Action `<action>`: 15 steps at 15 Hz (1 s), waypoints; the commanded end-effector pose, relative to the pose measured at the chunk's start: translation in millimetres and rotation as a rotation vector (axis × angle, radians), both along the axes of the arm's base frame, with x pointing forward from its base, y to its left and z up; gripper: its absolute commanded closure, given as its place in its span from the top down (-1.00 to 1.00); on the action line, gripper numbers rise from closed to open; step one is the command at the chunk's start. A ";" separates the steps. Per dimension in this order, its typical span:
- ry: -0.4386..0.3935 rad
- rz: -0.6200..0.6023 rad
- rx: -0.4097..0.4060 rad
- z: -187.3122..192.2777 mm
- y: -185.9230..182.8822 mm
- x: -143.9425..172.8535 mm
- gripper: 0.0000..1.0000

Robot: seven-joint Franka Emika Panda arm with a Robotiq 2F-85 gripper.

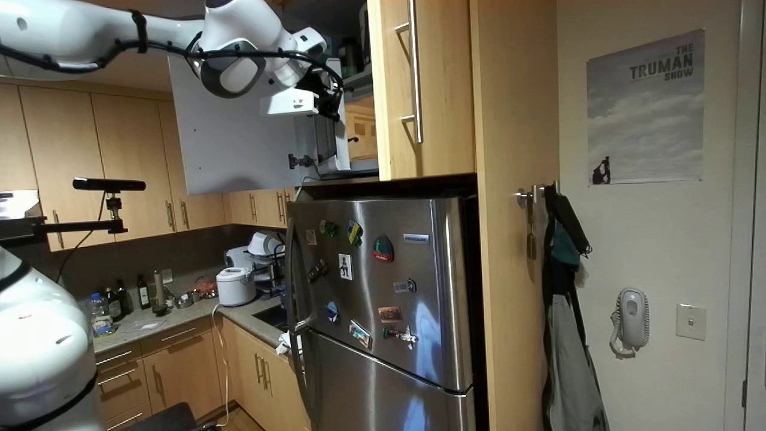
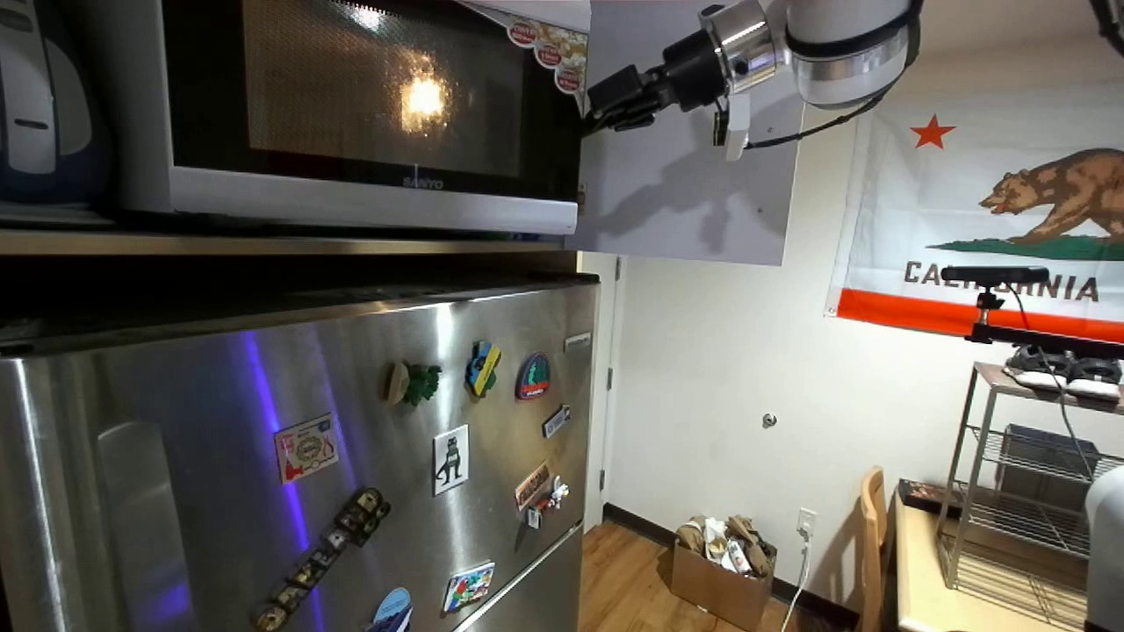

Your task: Open the microwave door

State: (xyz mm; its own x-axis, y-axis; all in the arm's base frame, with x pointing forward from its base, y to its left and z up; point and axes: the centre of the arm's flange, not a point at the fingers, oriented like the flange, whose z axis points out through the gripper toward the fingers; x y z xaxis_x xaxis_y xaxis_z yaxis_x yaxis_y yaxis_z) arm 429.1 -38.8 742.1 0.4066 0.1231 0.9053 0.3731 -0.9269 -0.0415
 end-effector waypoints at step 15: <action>0.049 0.152 -0.162 -51.5 59.9 -28.9 -0.91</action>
